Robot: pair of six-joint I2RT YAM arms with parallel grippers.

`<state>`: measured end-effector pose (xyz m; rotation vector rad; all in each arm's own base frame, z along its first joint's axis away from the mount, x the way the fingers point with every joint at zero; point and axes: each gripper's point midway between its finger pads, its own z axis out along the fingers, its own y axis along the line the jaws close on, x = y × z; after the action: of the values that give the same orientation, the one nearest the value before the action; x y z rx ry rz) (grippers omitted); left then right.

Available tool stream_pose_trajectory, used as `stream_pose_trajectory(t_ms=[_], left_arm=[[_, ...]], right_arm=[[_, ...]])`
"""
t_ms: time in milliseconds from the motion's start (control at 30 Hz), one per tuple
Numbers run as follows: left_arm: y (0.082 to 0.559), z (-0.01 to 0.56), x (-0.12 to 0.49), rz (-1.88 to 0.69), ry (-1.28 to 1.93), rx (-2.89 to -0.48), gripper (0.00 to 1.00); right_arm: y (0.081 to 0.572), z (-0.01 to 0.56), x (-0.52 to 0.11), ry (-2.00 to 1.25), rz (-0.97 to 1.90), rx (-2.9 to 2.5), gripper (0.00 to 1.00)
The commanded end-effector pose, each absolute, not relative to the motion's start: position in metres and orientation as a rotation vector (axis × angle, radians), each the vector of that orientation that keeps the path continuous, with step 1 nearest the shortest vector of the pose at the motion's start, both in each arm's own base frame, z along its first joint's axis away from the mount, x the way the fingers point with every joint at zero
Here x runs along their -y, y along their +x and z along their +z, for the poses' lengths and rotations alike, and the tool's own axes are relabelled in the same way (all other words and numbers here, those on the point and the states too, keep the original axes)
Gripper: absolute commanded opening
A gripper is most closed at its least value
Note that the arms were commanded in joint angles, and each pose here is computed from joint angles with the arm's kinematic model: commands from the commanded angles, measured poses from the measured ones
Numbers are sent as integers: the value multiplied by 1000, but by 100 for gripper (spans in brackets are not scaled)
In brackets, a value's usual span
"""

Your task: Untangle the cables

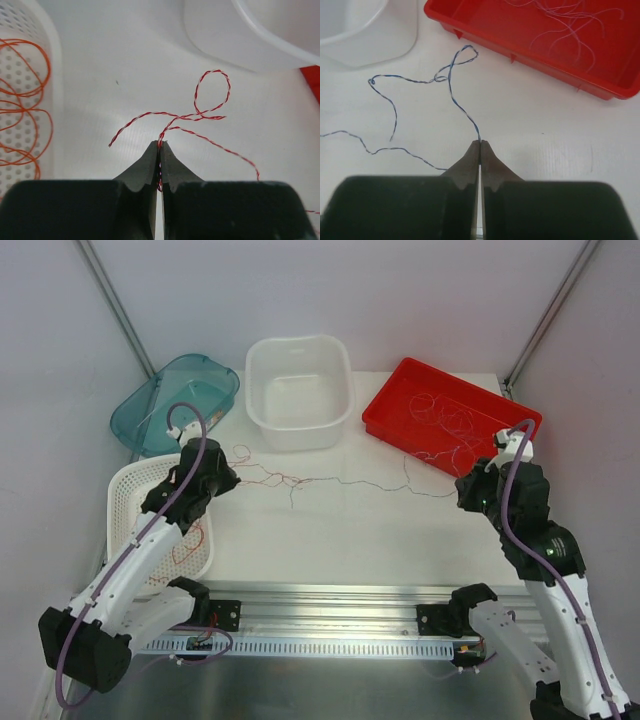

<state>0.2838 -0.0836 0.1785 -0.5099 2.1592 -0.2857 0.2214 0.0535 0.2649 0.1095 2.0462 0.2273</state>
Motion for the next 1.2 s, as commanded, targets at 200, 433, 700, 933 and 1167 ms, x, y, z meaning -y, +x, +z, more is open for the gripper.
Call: stream_pose_trajectory(t_ms=[200,433,700,933,1167], left_arm=[[270,229,-13,234,-497,-2083,0],[272,273,-56,383,-569,-1986,0],[270,298,-104,504,-659,-1948,0],[273,303,-120,470,-729,-1953,0],[287,325,-93,212,-704,-1923,0]], right_arm=[[194,294,-8,232,48,-1968,1],[191,291,-3,241,13,-1980,1],[184,284,16,285,-100,-2000,1],[185,283,10,270,-66,-2011,1],[187,287,-13,137,54,-2029,1]])
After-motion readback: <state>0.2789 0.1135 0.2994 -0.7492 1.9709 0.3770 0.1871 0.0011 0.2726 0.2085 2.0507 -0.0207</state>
